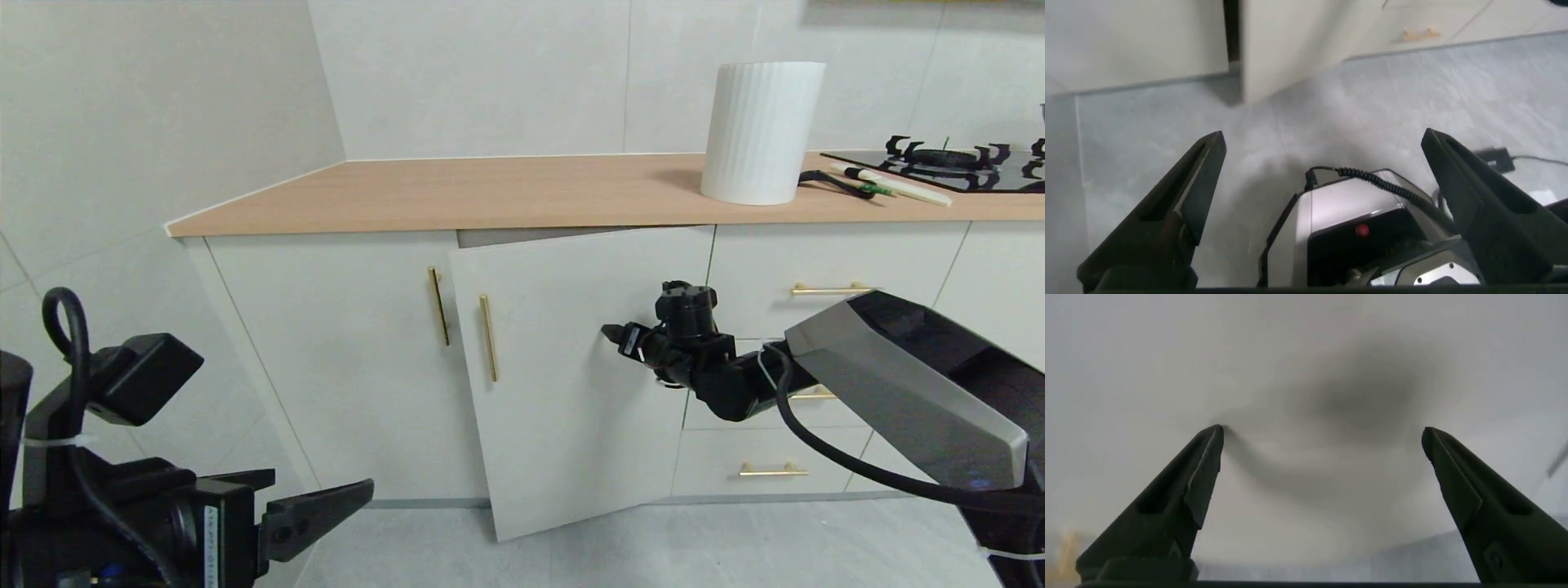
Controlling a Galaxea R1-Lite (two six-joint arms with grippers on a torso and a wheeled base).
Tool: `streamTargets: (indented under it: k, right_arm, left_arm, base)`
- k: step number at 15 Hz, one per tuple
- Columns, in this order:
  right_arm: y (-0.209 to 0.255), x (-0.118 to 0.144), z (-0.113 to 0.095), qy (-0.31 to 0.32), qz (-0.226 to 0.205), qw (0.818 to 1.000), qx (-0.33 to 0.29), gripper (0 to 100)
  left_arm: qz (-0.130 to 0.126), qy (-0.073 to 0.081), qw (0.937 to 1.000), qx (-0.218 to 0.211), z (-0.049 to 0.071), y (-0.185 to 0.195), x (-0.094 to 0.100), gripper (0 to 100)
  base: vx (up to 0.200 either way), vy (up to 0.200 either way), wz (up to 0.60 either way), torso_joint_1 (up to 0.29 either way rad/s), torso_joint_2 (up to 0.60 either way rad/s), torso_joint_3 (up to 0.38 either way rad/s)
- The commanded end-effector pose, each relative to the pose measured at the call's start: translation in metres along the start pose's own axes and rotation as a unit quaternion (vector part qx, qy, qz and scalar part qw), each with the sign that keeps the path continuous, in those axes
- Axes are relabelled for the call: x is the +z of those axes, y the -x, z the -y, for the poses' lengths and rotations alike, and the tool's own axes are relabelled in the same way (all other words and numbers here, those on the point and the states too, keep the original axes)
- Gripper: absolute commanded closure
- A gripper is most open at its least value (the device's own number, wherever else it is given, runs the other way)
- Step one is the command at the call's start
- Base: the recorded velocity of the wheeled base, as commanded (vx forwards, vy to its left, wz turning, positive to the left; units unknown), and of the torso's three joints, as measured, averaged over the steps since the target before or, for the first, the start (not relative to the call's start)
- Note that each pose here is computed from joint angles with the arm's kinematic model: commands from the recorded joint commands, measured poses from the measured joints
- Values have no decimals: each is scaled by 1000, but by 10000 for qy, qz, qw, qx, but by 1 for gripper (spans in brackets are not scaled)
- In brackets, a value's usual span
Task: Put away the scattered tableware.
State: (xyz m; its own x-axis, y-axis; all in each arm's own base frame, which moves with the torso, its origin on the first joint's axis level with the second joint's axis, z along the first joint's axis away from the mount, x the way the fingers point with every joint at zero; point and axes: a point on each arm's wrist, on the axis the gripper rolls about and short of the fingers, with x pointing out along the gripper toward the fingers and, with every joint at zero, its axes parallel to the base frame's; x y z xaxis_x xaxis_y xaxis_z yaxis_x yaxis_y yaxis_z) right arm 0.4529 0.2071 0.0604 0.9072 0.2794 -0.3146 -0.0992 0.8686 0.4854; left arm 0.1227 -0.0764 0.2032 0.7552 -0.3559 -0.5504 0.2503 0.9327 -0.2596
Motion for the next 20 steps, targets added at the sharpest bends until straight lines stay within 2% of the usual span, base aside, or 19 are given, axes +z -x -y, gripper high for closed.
streamTargets:
  k: [1, 10, 15, 16, 20]
  right_arm:
    - [-1, -1, -1, -15, 28, 10000, 6, 0]
    - [4, 9, -5, -73, 252, 9996, -113, 0]
    - [-2, 8, -9, -97, 547, 9973, -471, 0]
    - [-8, 9, -9, -87, 613, 9957, -693, 0]
    - [-5, 12, -11, -99, 654, 9953, -712, 0]
  left_arm:
    - [-1, 6, 10000, 4, 0, 0, 0, 0]
    - [-1, -17, 10000, 4, 0, 0, 0, 0]
    - [6, -16, 10000, 2, 0, 0, 0, 0]
    - [6, -16, 10000, 2, 0, 0, 0, 0]
    - [6, -16, 10000, 2, 0, 0, 0, 0]
  base:
    - [0, 0, 0, 0, 0, 0]
    - [0, 0, 0, 0, 0, 0]
    - [0, 0, 0, 0, 0, 0]
    - [0, 0, 0, 0, 0, 0]
    - [0, 0, 0, 0, 0, 0]
